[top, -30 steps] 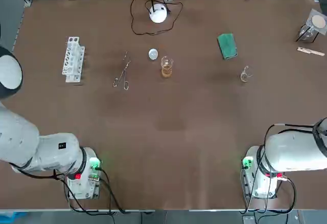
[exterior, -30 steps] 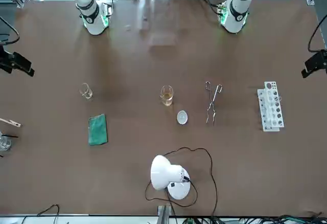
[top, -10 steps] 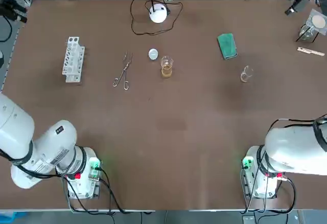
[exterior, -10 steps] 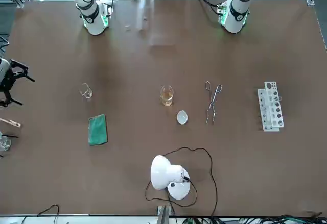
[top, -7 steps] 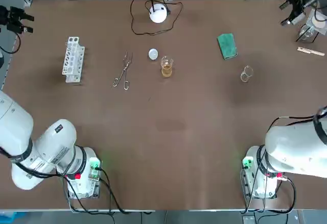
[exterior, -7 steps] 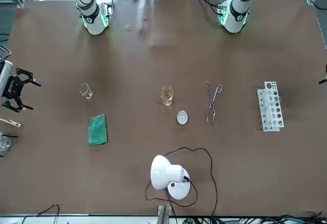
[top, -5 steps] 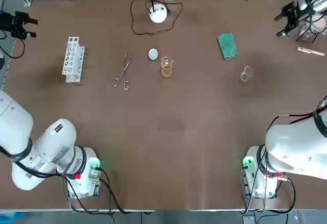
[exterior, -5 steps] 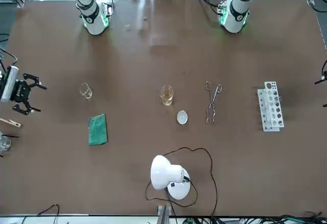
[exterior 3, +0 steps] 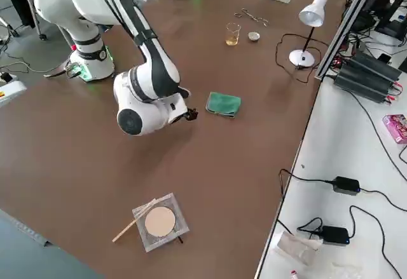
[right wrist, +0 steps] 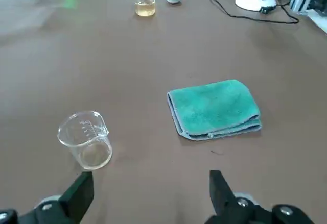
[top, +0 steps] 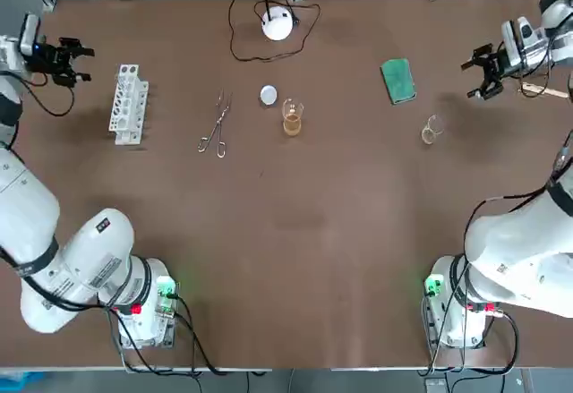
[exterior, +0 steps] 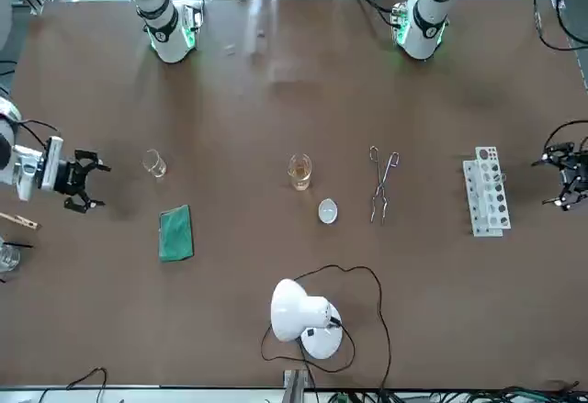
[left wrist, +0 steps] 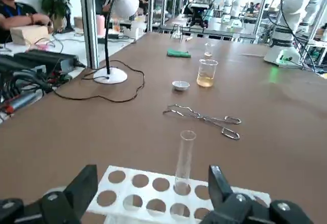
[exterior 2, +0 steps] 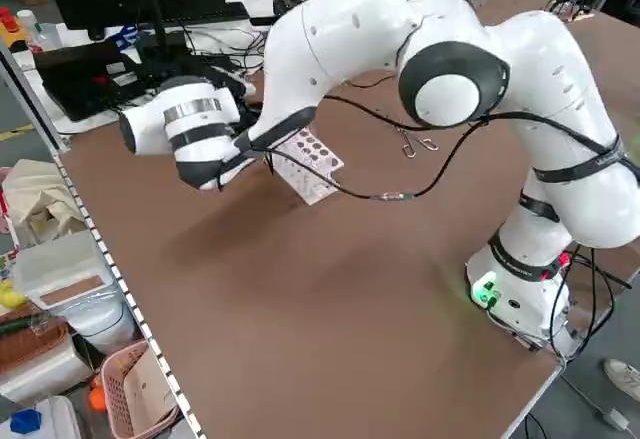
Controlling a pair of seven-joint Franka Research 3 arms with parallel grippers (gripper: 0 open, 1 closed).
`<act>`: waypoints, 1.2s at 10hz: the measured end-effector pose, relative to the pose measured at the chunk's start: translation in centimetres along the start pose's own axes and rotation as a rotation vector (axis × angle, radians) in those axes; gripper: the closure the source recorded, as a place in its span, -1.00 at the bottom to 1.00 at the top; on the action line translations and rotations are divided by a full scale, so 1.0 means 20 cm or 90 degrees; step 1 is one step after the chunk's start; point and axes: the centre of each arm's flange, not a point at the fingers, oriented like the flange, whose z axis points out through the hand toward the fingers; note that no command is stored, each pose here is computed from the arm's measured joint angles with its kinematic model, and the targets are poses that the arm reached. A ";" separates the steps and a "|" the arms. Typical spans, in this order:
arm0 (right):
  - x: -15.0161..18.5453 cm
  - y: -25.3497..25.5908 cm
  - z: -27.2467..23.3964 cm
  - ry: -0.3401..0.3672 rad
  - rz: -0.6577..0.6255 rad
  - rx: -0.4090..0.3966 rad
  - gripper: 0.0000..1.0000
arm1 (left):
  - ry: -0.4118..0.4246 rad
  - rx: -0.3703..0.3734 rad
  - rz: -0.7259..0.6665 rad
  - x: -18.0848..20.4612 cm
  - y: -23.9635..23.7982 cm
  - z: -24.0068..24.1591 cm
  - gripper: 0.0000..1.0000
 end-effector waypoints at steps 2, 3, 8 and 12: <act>-0.12 -0.05 0.13 0.050 -0.030 0.015 -1.00 | 0.027 -0.017 0.018 -0.10 0.01 0.11 -0.90; -0.23 -0.10 0.21 0.068 -0.035 0.019 -1.00 | 0.042 -0.025 0.027 -0.13 0.00 0.17 -0.89; -0.56 -0.28 0.38 0.155 0.028 -0.017 -1.00 | 0.101 -0.035 0.012 -0.27 0.03 0.33 -0.88; -0.61 -0.37 0.48 0.202 0.057 -0.006 -1.00 | 0.147 -0.063 0.014 -0.34 0.09 0.44 -0.68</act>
